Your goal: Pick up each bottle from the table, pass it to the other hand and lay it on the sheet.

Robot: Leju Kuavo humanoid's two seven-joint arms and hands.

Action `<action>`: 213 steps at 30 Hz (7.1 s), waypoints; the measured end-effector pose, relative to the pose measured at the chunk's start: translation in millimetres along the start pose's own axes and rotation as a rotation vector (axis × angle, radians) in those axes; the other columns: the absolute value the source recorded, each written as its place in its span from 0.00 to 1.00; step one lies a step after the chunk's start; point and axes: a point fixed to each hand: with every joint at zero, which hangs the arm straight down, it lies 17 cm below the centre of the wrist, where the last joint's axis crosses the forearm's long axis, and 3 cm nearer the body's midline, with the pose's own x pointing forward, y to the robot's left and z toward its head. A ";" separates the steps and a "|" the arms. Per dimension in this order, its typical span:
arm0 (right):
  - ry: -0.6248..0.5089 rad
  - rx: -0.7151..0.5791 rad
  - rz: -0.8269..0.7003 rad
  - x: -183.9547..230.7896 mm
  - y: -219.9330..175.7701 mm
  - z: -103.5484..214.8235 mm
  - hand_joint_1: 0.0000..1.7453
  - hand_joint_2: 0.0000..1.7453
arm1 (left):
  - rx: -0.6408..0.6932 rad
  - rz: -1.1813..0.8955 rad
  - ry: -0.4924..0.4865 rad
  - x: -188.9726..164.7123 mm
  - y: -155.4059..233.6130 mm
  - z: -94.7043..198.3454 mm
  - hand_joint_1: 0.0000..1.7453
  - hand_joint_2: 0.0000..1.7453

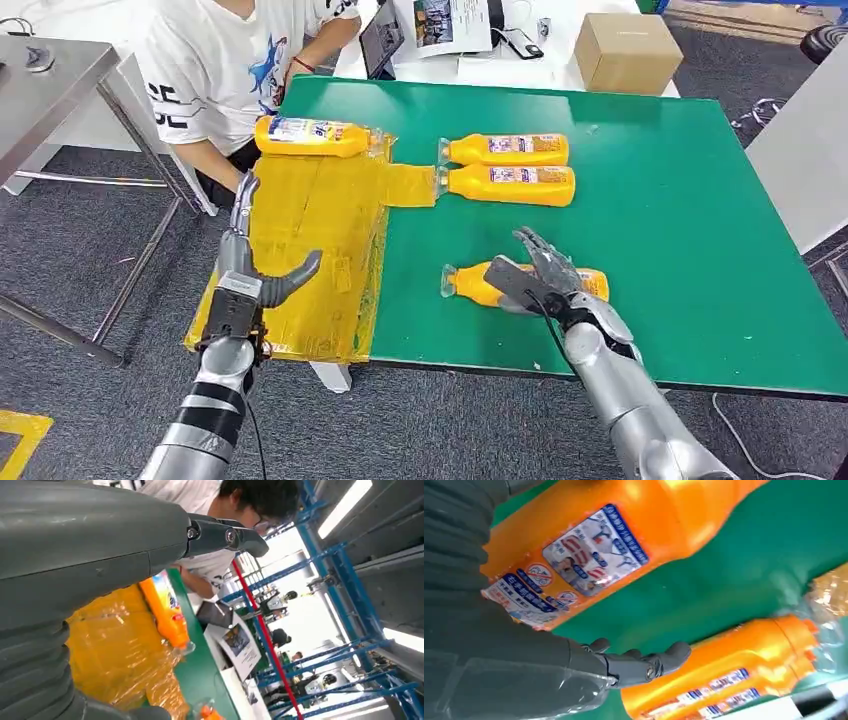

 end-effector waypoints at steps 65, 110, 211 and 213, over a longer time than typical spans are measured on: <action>0.010 0.067 0.101 -45.6 6.8 22.8 1.00 1.00 | -0.108 0.052 0.122 -35.5 -44.1 16.8 0.00 1.00; -0.406 -0.965 -0.244 128.5 -120.8 134.3 1.00 1.00 | -0.464 0.732 0.323 22.2 -164.3 64.7 0.00 1.00; -0.478 -0.344 -0.504 239.2 95.8 81.3 0.00 0.00 | -0.407 0.761 0.343 11.0 -146.3 64.6 1.00 1.00; -0.486 -0.360 -0.513 241.7 89.6 82.8 0.00 0.00 | -0.384 0.708 0.327 7.9 -141.5 61.0 1.00 1.00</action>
